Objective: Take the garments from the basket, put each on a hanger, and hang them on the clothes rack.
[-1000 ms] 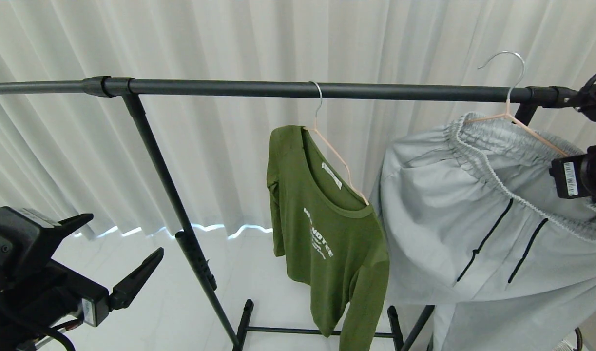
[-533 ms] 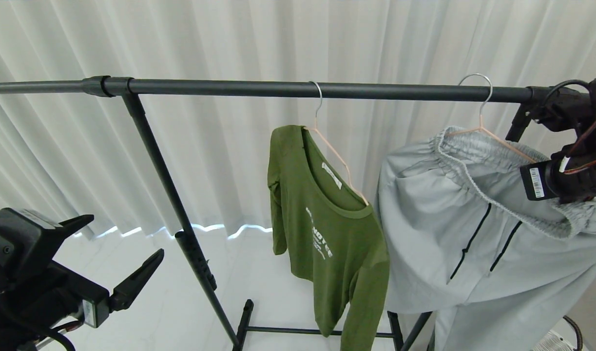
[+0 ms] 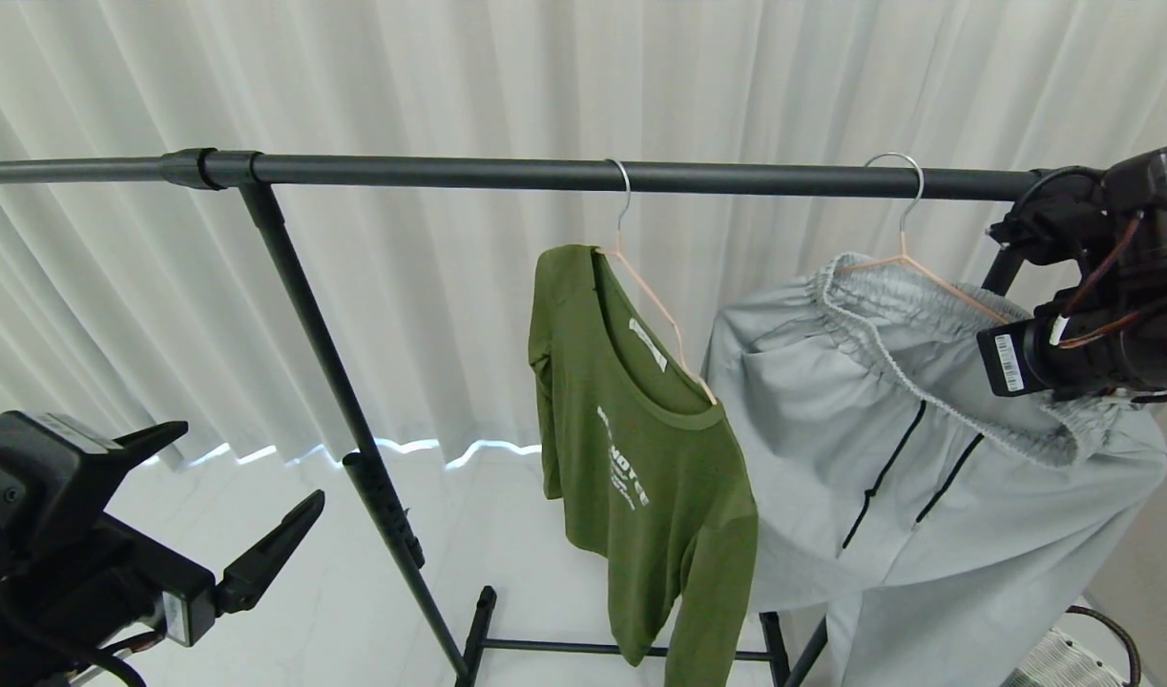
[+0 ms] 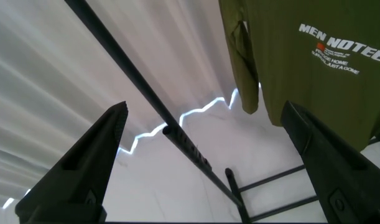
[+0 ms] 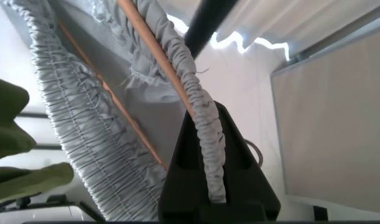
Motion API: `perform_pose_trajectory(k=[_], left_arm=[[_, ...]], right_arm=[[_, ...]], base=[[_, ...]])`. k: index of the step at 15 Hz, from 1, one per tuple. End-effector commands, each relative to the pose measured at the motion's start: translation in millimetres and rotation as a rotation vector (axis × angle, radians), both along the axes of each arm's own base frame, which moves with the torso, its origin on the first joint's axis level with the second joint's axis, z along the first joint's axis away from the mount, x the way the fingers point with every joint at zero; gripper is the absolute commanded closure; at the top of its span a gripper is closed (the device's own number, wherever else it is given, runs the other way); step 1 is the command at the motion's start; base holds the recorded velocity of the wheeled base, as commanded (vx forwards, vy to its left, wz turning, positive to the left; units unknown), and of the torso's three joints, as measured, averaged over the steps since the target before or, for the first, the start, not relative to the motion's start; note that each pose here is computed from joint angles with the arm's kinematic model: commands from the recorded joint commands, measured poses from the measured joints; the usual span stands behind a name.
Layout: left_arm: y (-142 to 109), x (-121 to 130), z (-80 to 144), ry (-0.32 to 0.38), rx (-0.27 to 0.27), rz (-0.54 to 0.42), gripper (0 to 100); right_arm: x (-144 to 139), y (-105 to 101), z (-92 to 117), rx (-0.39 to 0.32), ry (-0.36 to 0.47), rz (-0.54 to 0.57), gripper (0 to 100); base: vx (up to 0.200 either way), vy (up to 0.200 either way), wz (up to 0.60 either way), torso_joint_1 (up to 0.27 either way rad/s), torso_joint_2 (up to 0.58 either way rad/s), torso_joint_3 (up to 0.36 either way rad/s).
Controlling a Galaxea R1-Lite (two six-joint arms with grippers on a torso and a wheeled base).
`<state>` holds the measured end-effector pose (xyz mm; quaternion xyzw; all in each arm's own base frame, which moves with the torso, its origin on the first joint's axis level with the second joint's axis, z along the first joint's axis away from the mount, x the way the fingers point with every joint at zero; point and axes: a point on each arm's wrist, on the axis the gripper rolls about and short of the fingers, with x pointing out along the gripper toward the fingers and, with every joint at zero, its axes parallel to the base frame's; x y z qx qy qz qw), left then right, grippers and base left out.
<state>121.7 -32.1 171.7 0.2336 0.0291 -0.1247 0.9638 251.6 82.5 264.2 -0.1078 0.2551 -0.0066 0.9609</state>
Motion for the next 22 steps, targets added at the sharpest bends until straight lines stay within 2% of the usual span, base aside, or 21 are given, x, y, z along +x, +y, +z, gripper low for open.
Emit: perform_pose_trajectory(k=[1, 2, 4, 6, 9, 11, 12, 13, 14, 16, 18, 20, 21, 22], left_arm=[[0, 0, 0, -0.003, -0.001, 0.002, 0], [0, -1, 0, -0.004, -0.001, 0.002, 0], [0, 0, 2, -0.008, -0.003, 0.004, 0], [1, -2, 2, -0.015, -0.007, 0.007, 0], [3, -6, 3, -0.029, -0.01, 0.01, 0], [7, -13, 2, -0.048, -0.016, 0.03, 0], [11, -20, -1, -0.056, -0.017, 0.065, 0], [13, -23, -3, -0.059, -0.015, 0.08, 0], [18, -37, -12, -0.073, -0.016, 0.129, 0], [23, -51, -21, -0.092, -0.016, 0.204, 0], [32, -70, -34, -0.119, -0.021, 0.392, 0], [36, -85, -42, -0.101, -0.029, 0.477, 0], [39, -101, -53, -0.082, -0.02, 0.537, 0], [40, -112, -61, -0.085, -0.02, 0.563, 0]], right_arm=[[-2, 0, 0, -0.001, 0.002, 0.004, 100], [-3, 0, 1, 0.003, 0.0, 0.0, 0], [-13, -1, 10, 0.04, -0.049, -0.042, 0], [-36, -7, 23, 0.074, -0.116, -0.086, 0], [-92, -29, 44, 0.128, -0.238, -0.079, 0], [-138, -47, 46, 0.161, -0.315, -0.07, 0], [-161, -56, 39, 0.171, -0.343, -0.06, 0], [-172, -61, 35, 0.174, -0.354, -0.053, 0], [-207, -75, 13, 0.162, -0.386, -0.022, 0], [-238, -87, -11, 0.128, -0.406, -0.029, 0], [-276, -100, -43, 0.065, -0.354, -0.114, 0], [-297, -104, -60, 0.039, -0.306, -0.168, 0], [-311, -104, -77, 0.01, -0.231, -0.224, 0], [-318, -103, -86, 0.003, -0.207, -0.262, 0]], base=[[0.0, 0.0, 0.0, 0.0, 0.0, 0.0], [0.0, 0.0, 0.0, 0.0, 0.0, 0.0], [0.0, 0.0, 0.0, 0.0, 0.0, 0.0], [0.0, 0.0, 0.0, 0.0, 0.0, 0.0], [0.0, 0.0, 0.0, 0.0, 0.0, 0.0], [0.0, 0.0, 0.0, 0.0, 0.0, 0.0], [0.0, 0.0, 0.0, 0.0, 0.0, 0.0], [0.0, 0.0, 0.0, 0.0, 0.0, 0.0], [0.0, 0.0, 0.0, 0.0, 0.0, 0.0], [0.0, 0.0, 0.0, 0.0, 0.0, 0.0], [0.0, 0.0, 0.0, 0.0, 0.0, 0.0], [0.0, 0.0, 0.0, 0.0, 0.0, 0.0], [0.0, 0.0, 0.0, 0.0, 0.0, 0.0], [0.0, 0.0, 0.0, 0.0, 0.0, 0.0]])
